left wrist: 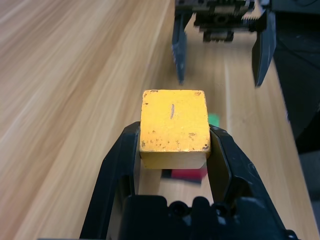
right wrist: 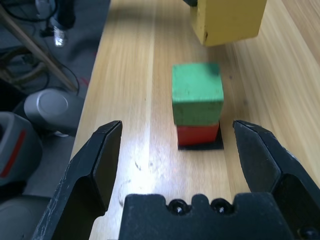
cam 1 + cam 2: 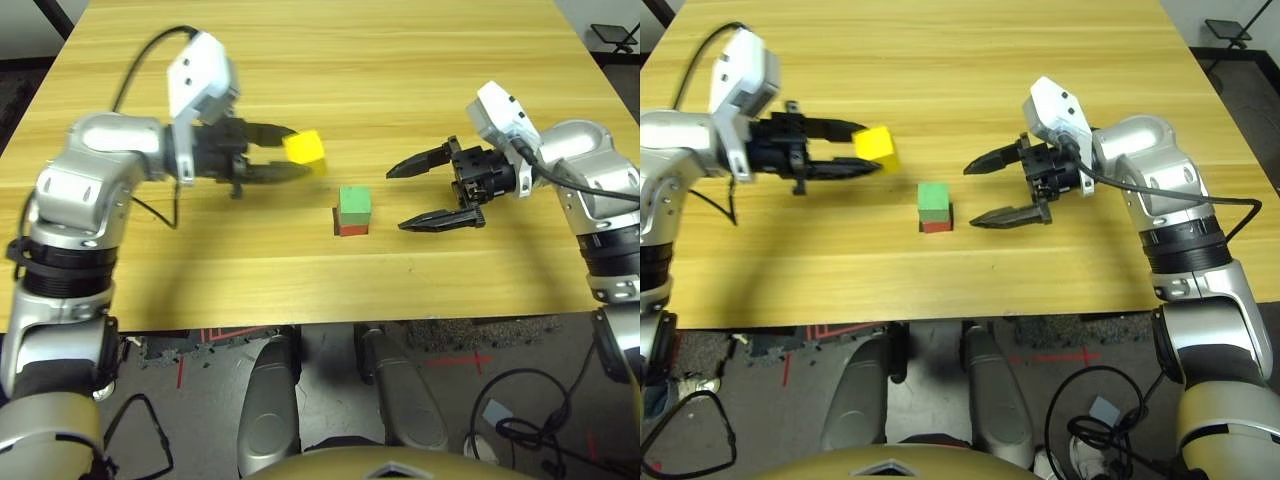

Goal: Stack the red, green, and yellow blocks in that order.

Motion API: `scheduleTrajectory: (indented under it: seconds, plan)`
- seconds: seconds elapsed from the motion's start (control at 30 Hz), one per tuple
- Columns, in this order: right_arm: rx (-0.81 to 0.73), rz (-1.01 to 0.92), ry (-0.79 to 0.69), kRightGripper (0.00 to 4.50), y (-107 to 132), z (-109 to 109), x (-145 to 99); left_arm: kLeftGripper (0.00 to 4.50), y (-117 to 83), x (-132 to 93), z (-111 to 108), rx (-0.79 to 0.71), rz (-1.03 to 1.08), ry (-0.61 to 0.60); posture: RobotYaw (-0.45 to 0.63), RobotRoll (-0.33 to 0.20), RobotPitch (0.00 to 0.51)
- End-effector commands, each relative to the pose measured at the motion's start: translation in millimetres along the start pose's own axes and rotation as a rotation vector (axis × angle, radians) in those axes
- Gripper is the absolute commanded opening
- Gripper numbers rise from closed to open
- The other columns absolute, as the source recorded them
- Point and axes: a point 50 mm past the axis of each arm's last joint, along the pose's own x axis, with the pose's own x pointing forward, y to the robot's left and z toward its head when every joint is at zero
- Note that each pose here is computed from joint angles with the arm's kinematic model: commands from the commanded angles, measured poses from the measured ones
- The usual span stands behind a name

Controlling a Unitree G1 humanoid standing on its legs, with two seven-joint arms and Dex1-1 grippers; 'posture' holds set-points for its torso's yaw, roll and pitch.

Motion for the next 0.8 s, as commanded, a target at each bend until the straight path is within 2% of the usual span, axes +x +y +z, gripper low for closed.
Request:
scheduleTrajectory:
  seconds: [0.03, 0.3, 0.8]
  plan:
    - [-0.006, -0.021, 0.020, 4.50, 2.2, -3.7, -4.9, 1.98, -3.5, 8.9, 1.3, 0.011, -0.041, 0.002, -0.03, -0.087, 0.245]
    - [0.007, -0.078, 0.030, 4.50, 4.2, -10.3, -11.0, 1.98, -9.9, 16.0, -3.5, 0.042, -0.114, 0.010, -0.06, -0.079, 0.254]
    - [0.011, -0.081, 0.013, 4.50, 5.7, -5.4, -7.9, 1.98, -2.6, 20.9, -16.6, 0.103, -0.120, 0.042, -0.07, -0.079, 0.263]
